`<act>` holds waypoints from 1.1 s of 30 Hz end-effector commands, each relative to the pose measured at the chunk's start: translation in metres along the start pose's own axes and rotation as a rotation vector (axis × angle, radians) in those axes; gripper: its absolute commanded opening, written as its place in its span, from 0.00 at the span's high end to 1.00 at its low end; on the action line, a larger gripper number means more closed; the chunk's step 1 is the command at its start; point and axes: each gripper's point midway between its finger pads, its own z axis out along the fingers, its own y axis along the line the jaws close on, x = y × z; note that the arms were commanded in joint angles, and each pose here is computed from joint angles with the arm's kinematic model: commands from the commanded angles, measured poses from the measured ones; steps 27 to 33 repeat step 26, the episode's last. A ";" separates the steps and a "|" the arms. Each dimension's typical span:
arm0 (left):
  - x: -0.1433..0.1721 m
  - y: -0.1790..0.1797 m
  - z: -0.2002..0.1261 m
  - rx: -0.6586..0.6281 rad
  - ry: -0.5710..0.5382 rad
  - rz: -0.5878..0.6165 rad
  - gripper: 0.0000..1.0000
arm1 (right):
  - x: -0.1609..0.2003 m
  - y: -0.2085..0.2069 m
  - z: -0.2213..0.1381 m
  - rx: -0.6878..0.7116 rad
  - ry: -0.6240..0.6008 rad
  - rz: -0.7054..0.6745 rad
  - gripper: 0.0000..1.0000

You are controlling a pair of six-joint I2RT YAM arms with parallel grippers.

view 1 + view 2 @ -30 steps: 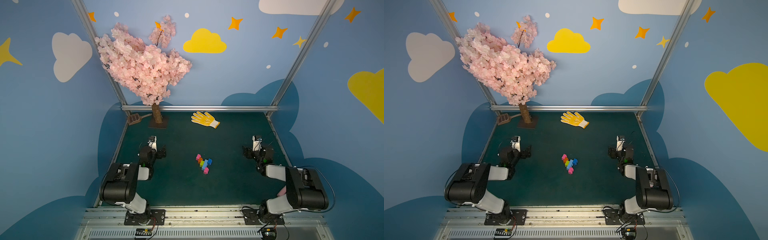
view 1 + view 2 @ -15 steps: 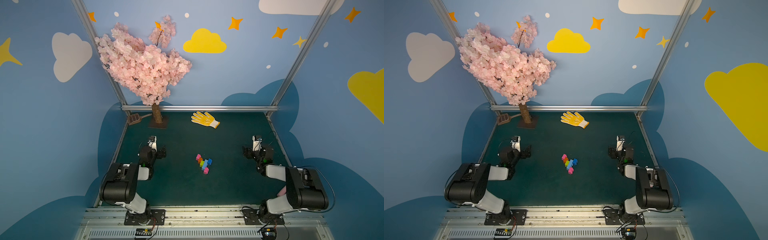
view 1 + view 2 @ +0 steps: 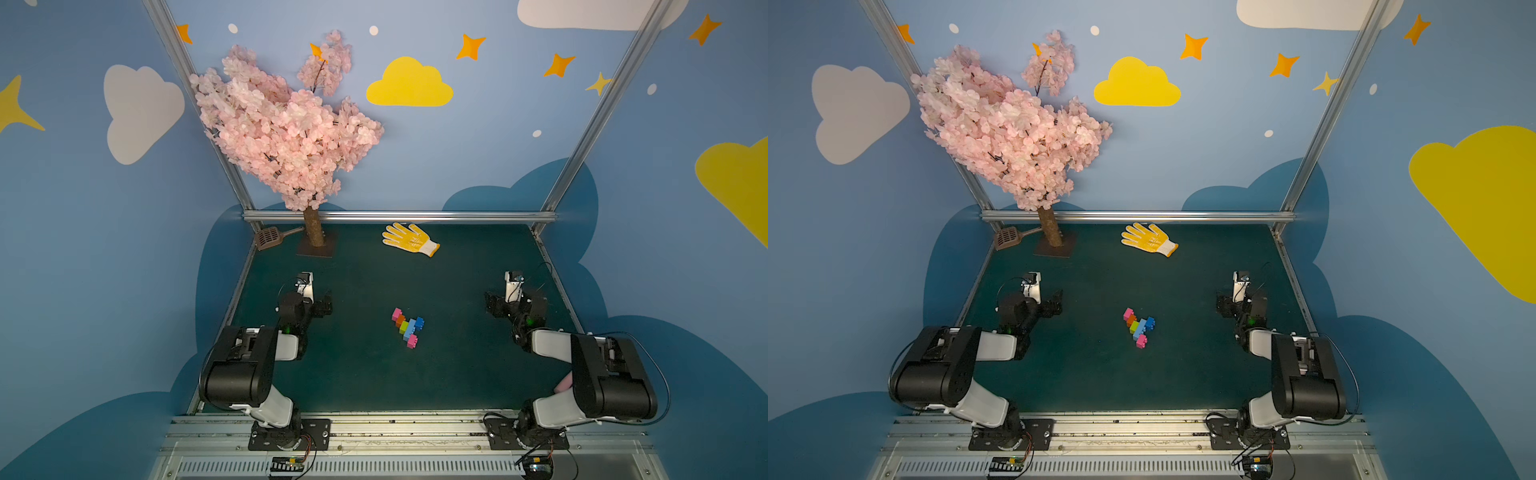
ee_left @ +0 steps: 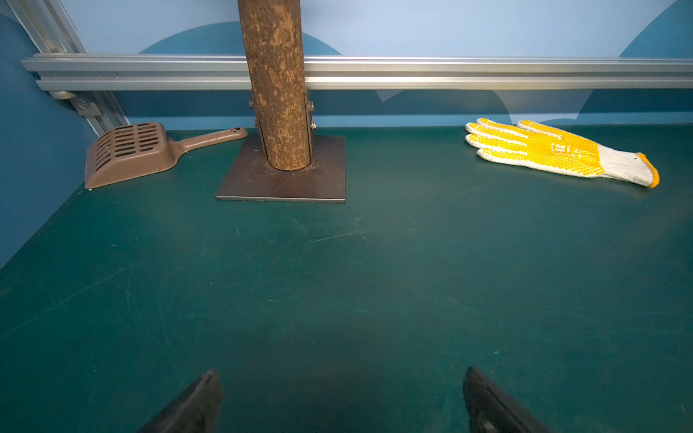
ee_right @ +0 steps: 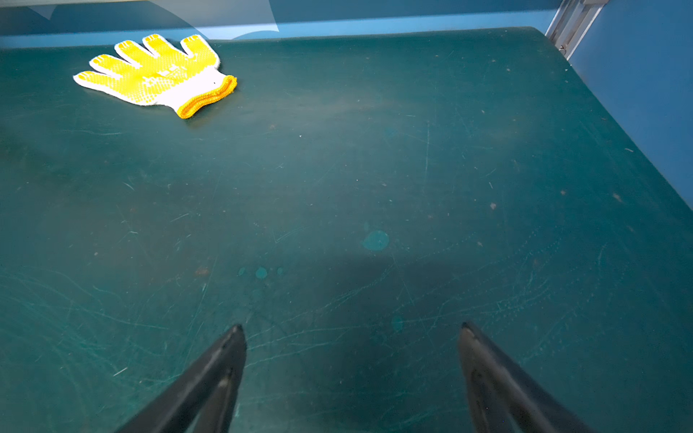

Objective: Assemble the letter y with lego
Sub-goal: Reset both arms

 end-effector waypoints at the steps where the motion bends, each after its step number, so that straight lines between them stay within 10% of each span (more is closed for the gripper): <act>1: -0.001 0.000 -0.001 0.003 -0.005 0.007 0.00 | -0.010 0.001 0.000 0.001 -0.021 0.001 0.12; 33: -0.001 0.000 -0.002 0.008 -0.010 0.012 0.00 | -0.011 0.001 0.000 0.001 -0.022 0.001 0.12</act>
